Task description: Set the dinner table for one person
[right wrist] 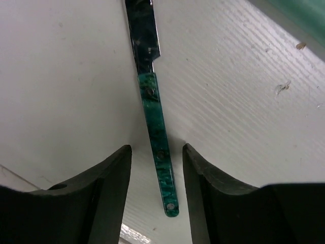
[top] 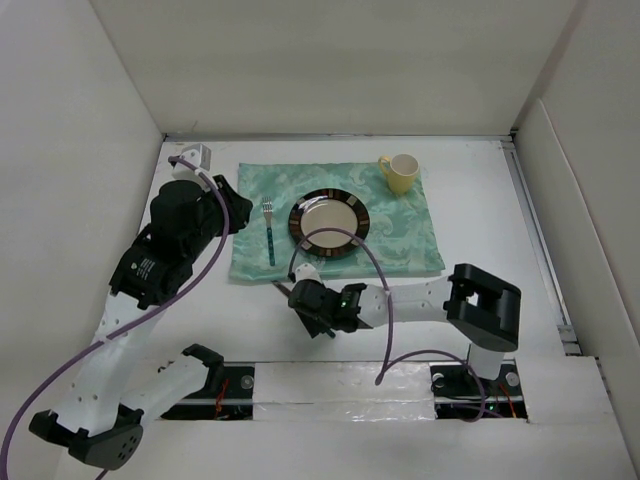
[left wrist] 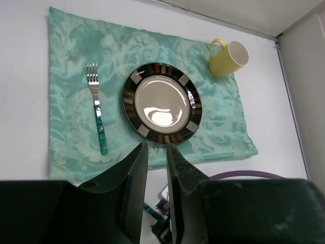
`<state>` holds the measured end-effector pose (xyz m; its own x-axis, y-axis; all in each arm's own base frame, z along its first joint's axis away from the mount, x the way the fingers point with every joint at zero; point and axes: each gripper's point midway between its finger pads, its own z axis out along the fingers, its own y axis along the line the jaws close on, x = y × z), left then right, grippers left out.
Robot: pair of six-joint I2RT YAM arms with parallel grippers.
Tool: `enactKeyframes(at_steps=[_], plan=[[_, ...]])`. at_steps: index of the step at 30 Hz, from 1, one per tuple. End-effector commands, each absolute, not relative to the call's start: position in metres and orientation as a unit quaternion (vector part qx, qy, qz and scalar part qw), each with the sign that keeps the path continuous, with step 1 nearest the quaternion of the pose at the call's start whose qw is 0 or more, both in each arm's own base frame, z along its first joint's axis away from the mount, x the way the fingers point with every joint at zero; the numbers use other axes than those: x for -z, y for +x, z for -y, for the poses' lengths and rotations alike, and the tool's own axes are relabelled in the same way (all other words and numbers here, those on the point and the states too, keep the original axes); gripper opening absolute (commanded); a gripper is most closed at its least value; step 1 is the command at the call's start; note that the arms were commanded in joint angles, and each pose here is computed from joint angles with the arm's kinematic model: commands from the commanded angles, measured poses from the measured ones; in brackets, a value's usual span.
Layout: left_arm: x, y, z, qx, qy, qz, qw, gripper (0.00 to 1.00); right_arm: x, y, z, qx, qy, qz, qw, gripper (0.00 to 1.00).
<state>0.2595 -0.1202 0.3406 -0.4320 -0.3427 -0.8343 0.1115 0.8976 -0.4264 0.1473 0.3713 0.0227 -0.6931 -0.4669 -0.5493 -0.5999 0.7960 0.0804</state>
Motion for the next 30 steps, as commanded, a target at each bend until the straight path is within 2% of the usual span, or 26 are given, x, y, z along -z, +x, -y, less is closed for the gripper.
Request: enactKeyframes(at_steps=[1,3,4,5,8,12,13,17,18,20,21,25,30], plan=[[-0.344,0.253,0.116,0.221,-0.087,-0.81,0.537,0.18,0.006,0.138,-0.372,-0.116,-0.309,-0.91,0.25,0.49],[-0.34,0.253,0.113,0.216,-0.093,-0.812,0.535,0.18,0.015,0.132,-0.373,-0.113,-0.311,-0.912,0.241,0.21],[-0.34,0.252,0.112,0.215,-0.096,-0.812,0.534,0.18,0.016,0.119,-0.375,-0.109,-0.324,-0.911,0.232,0.04],[-0.341,0.252,0.112,0.215,-0.096,-0.812,0.535,0.18,0.016,0.119,-0.375,-0.109,-0.324,-0.911,0.232,0.0],[-0.342,0.25,0.108,0.211,-0.101,-0.81,0.538,0.19,-0.007,0.088,-0.378,-0.125,-0.356,-0.899,0.222,0.0],[-0.345,0.251,0.101,0.193,-0.107,-0.808,0.546,0.21,-0.078,0.068,-0.379,-0.18,-0.361,-0.884,0.237,0.0],[-0.346,0.252,0.1,0.191,-0.106,-0.808,0.546,0.22,-0.112,0.068,-0.38,-0.213,-0.351,-0.874,0.258,0.0],[-0.349,0.256,0.104,0.195,-0.102,-0.807,0.548,0.22,-0.184,0.127,-0.364,-0.261,-0.267,-0.87,0.322,0.0],[-0.351,0.258,0.106,0.201,-0.1,-0.804,0.551,0.23,-0.193,0.164,-0.349,-0.249,-0.229,-0.875,0.347,0.0],[-0.346,0.26,0.113,0.209,-0.095,-0.807,0.544,0.23,-0.202,0.207,-0.327,-0.224,-0.189,-0.875,0.386,0.0],[-0.347,0.262,0.115,0.214,-0.095,-0.806,0.544,0.24,-0.201,0.242,-0.304,-0.197,-0.145,-0.882,0.402,0.0],[-0.345,0.264,0.121,0.225,-0.089,-0.806,0.54,0.25,-0.19,0.325,-0.252,-0.148,-0.06,-0.895,0.417,0.0],[-0.345,0.262,0.116,0.216,-0.09,-0.807,0.543,0.26,-0.147,0.385,-0.219,-0.112,-0.038,-0.914,0.388,0.0]])
